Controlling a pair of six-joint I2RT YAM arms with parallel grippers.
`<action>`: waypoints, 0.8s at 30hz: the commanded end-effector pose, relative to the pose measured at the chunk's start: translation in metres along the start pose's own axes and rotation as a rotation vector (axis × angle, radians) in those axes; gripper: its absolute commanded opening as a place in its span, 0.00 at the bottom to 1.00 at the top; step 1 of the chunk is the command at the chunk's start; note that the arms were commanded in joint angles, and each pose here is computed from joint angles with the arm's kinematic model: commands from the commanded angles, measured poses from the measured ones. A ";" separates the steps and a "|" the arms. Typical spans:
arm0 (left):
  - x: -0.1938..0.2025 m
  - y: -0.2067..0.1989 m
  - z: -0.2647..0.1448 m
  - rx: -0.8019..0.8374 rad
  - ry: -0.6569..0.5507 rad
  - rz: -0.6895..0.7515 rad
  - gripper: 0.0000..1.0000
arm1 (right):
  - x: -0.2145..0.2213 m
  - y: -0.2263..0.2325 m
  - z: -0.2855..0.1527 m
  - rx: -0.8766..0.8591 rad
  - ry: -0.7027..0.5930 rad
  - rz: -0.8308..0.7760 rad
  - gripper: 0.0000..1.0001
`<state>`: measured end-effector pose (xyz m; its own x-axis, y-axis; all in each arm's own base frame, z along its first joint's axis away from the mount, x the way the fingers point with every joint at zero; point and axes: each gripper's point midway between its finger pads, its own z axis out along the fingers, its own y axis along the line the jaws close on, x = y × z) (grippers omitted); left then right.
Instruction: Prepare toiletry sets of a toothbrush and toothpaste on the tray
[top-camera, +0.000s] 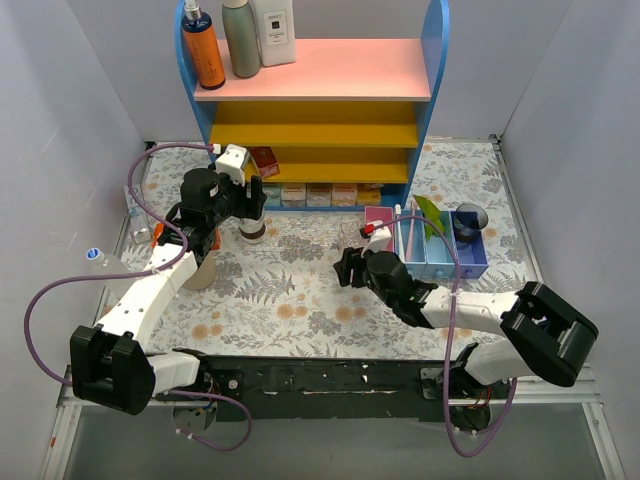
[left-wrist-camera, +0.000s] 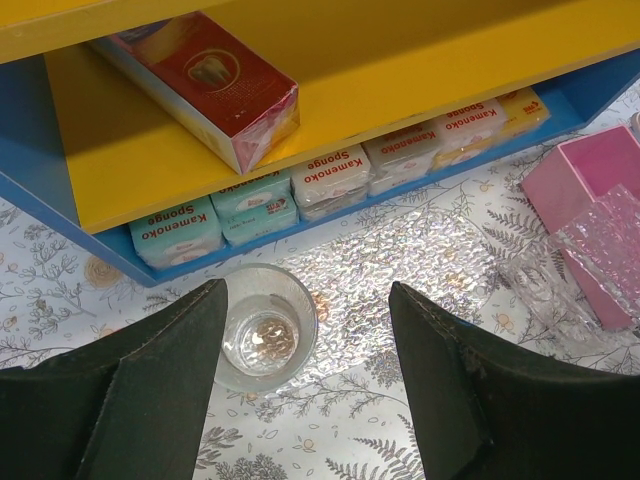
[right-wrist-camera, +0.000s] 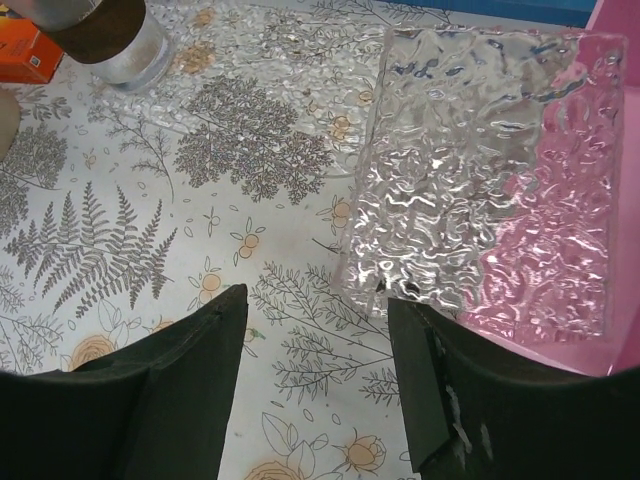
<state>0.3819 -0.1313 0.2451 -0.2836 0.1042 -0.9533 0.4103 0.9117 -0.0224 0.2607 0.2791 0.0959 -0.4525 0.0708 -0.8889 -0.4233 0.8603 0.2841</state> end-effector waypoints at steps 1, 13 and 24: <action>0.001 0.000 -0.002 -0.008 0.003 0.014 0.65 | -0.024 0.007 0.008 0.001 -0.090 0.005 0.65; 0.002 0.000 -0.001 -0.007 0.007 0.016 0.64 | -0.020 0.002 0.020 0.045 -0.091 0.007 0.54; 0.003 0.000 0.001 -0.005 0.013 0.015 0.64 | -0.025 0.000 0.023 0.060 -0.122 0.007 0.42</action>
<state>0.3824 -0.1307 0.2401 -0.2971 0.1110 -0.9484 0.4082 0.9126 -0.0211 0.2755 0.2780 0.0814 -0.4268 0.0578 -0.9025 -0.3802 0.8940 0.2371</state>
